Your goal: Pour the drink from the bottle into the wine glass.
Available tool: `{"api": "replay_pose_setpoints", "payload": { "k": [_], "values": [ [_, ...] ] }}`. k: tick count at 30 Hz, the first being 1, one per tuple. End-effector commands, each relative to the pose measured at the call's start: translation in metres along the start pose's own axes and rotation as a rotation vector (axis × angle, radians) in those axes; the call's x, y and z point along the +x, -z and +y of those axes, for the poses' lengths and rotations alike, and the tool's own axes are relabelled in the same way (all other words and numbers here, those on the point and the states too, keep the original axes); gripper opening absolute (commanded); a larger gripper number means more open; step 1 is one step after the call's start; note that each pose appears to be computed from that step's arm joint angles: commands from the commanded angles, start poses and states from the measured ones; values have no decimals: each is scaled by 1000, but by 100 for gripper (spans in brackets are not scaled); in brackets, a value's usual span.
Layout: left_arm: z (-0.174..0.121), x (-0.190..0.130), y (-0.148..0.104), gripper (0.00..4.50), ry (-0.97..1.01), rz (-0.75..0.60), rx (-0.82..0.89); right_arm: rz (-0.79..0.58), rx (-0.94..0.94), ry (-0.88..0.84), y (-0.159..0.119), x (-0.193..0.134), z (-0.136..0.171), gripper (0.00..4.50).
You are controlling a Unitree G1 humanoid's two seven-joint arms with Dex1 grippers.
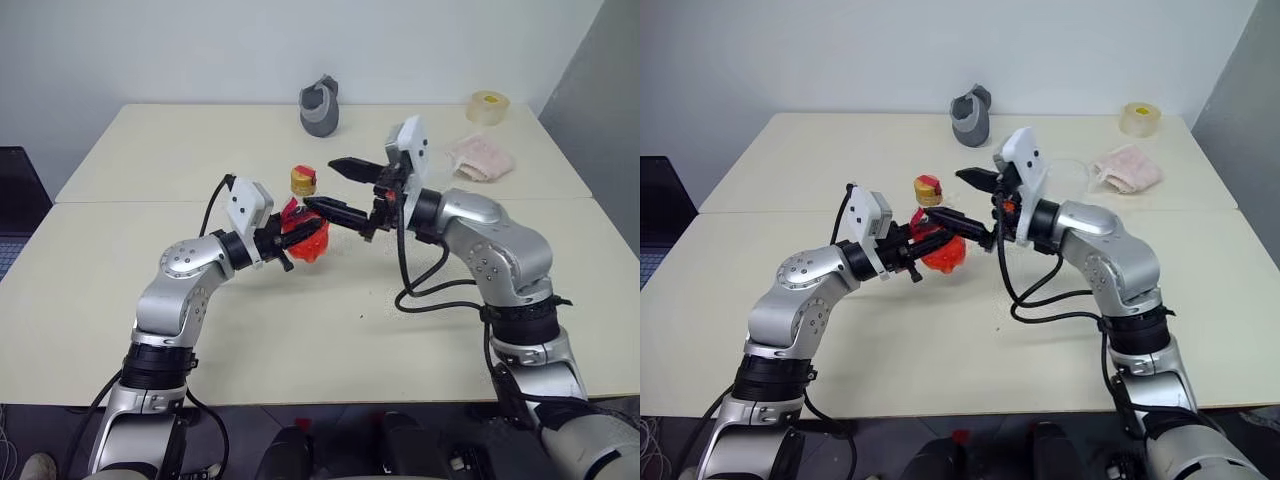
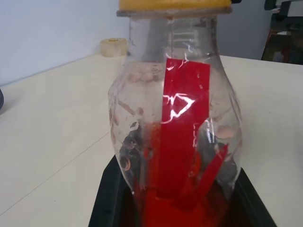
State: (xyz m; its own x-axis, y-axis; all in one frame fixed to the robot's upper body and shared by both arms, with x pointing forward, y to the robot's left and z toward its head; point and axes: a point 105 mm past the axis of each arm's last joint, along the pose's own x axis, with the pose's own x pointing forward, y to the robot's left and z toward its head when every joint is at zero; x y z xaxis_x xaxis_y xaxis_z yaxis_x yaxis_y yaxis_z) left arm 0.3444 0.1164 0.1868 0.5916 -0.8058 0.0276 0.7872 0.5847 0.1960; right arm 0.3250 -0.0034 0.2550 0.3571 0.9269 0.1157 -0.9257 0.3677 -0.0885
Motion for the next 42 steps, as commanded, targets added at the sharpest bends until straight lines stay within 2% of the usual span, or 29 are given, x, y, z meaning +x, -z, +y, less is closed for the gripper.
{"api": "replay_pose_setpoints", "payload": {
  "k": [1, 17, 20, 27, 28, 36, 38, 40, 42],
  "values": [
    [-1, 1, -22, 99, 12, -66, 67, -62, -36, -20, -21, 10, 7, 449],
    [0, 0, -21, 99, 10, -61, 66, -51, -48, -13, -19, 32, 3, 449],
    [0, 1, -21, 99, 10, -61, 65, -59, -35, -19, -20, 32, 3, 388],
    [-2, 1, -19, 99, 11, -58, 60, -81, -10, -14, -25, 32, 2, 146],
    [-2, 1, -19, 99, 12, -58, 59, -84, -5, -12, -26, 32, 2, 124],
    [-7, 0, -17, 99, 22, -55, 53, -80, 33, -40, -31, 29, 3, 124],
    [-8, -1, -17, 99, 25, -54, 53, -67, -35, -70, -35, 27, 5, 124],
    [-9, -3, -16, 99, 28, -49, 56, -21, -219, -106, -33, 23, 6, 124],
    [-7, -6, -15, 99, 25, -43, 57, 5, -225, -99, -31, 20, 2, 124]
  ]
}}
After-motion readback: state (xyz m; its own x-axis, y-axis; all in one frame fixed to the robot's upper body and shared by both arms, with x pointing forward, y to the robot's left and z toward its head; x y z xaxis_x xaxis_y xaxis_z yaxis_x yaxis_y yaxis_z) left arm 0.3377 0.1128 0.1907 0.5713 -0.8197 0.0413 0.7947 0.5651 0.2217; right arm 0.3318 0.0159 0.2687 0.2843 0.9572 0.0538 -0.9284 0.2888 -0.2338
